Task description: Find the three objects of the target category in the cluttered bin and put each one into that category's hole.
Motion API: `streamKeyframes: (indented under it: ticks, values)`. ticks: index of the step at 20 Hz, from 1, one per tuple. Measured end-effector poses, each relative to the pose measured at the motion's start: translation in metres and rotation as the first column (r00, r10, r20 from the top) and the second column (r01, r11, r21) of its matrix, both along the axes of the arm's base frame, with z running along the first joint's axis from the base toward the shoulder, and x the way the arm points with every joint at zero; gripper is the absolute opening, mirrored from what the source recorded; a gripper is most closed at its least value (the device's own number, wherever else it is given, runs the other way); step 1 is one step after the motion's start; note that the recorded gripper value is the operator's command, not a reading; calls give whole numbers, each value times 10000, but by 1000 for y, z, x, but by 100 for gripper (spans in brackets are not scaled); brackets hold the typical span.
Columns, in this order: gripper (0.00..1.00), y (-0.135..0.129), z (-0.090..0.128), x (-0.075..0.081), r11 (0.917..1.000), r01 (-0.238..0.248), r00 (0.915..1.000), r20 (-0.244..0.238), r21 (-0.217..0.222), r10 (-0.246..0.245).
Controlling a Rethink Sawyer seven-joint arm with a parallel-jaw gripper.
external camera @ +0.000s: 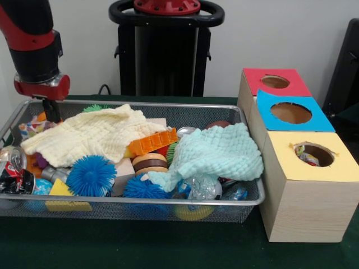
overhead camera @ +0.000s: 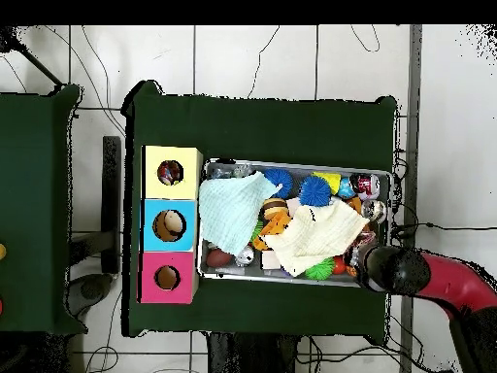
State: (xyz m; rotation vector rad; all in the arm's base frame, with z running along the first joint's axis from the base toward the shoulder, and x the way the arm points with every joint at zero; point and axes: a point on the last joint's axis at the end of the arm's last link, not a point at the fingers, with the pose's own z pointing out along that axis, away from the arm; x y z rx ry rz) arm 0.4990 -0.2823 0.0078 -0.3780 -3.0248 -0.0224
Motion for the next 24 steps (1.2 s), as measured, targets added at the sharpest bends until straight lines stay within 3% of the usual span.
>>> streamKeyframes:
  ticks: [7,13,24]
  values:
    - [0,-29,44,7,9966,136,9989,460,-818,-99]
    - [0,-42,67,12,9920,203,9974,711,-1245,-114]
    - [0,-54,70,5,9912,423,9966,761,-1258,-329]
